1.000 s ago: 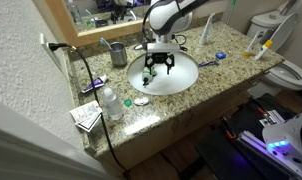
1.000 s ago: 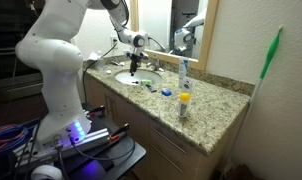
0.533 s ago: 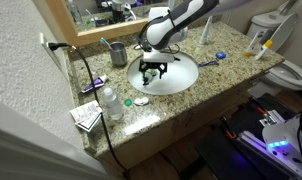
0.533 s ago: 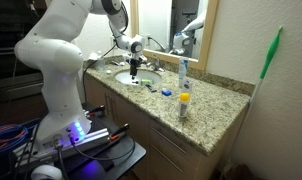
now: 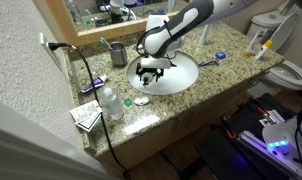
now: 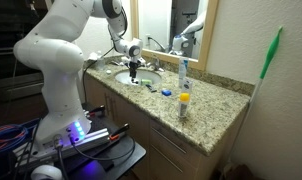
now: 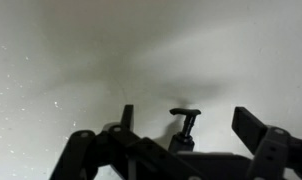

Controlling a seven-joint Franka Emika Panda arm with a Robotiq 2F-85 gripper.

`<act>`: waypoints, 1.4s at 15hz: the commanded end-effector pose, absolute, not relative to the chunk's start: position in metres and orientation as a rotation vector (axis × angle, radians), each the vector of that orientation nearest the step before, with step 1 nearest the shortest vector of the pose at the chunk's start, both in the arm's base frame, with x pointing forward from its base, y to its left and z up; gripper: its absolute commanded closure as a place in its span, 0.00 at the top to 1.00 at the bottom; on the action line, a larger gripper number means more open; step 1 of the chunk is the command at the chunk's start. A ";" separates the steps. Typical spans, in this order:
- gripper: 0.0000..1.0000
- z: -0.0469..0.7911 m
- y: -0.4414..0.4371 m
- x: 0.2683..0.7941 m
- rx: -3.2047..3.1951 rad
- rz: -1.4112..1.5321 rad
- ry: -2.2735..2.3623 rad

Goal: Run water over the green bottle

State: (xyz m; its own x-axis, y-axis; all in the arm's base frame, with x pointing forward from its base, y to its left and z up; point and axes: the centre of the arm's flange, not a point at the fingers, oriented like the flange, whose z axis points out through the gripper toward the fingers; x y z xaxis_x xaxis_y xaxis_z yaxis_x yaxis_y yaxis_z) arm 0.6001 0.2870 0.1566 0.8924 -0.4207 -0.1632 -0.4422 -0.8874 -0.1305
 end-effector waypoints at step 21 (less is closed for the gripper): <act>0.00 0.115 0.290 0.611 -2.926 -0.006 0.746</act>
State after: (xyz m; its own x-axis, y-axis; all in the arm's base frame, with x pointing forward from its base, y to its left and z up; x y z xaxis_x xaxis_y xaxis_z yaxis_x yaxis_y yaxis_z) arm 0.6086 0.2910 0.1108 0.8851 -0.4638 -0.0385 -0.4631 -0.8694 -0.1725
